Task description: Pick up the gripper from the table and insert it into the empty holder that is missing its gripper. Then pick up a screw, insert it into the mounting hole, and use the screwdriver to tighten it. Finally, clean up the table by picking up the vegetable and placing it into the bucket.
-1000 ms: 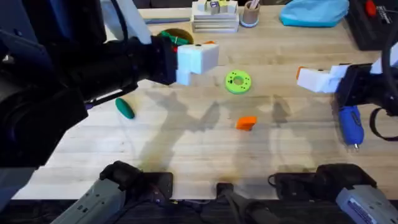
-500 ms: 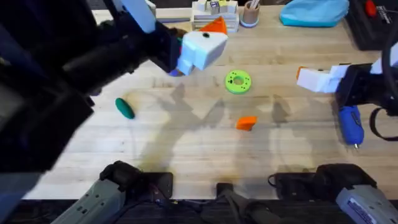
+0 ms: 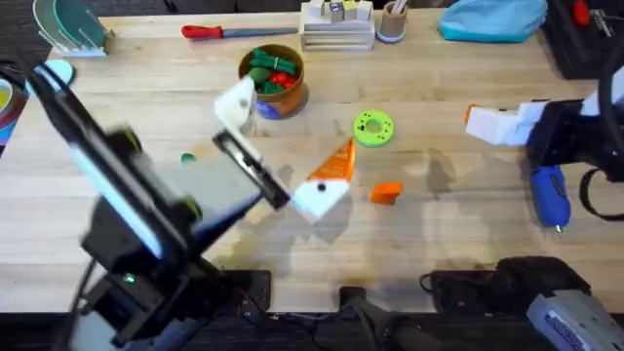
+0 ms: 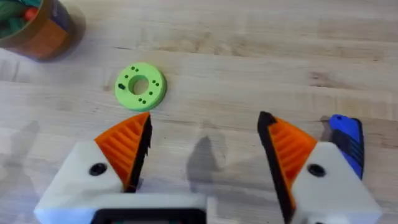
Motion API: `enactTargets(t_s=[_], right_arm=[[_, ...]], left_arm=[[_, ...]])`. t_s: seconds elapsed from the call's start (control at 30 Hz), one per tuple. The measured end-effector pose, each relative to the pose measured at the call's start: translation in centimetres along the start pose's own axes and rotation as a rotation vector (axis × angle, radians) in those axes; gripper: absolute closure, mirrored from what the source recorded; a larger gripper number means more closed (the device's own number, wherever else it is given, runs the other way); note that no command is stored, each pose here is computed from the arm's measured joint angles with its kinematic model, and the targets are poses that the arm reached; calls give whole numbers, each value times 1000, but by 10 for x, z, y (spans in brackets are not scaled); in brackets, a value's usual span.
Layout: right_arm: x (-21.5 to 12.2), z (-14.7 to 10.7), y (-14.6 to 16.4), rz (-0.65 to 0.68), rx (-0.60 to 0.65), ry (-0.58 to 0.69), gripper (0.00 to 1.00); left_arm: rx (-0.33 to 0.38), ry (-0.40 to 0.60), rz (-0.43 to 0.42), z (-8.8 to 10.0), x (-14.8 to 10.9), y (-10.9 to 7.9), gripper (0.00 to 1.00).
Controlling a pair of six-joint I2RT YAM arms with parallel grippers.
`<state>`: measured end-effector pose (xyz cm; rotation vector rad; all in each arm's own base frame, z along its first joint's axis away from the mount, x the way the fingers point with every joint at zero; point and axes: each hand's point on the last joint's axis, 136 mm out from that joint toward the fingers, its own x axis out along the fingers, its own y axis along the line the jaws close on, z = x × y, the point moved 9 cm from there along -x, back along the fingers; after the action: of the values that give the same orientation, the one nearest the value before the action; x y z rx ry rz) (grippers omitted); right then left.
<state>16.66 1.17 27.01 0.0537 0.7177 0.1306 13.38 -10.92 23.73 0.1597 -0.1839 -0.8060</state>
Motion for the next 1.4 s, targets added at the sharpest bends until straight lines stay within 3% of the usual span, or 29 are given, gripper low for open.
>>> enactTargets(t_s=[0.2, 0.33, 0.6, 1.4], right_arm=[[0, 0, 0, 0, 0, 0, 10], [0, 0, 0, 0, 0, 0, 10], [0, 0, 0, 0, 0, 0, 10], [0, 0, 0, 0, 0, 0, 10]], left_arm=[[5, -36, -20, -36, -17, -15, 8], [-21, -59, -25, -33, -22, -17, 9], [-149, 147, -92, -65, -24, -26, 8], [-163, 144, -102, -64, -24, -27, 7]])
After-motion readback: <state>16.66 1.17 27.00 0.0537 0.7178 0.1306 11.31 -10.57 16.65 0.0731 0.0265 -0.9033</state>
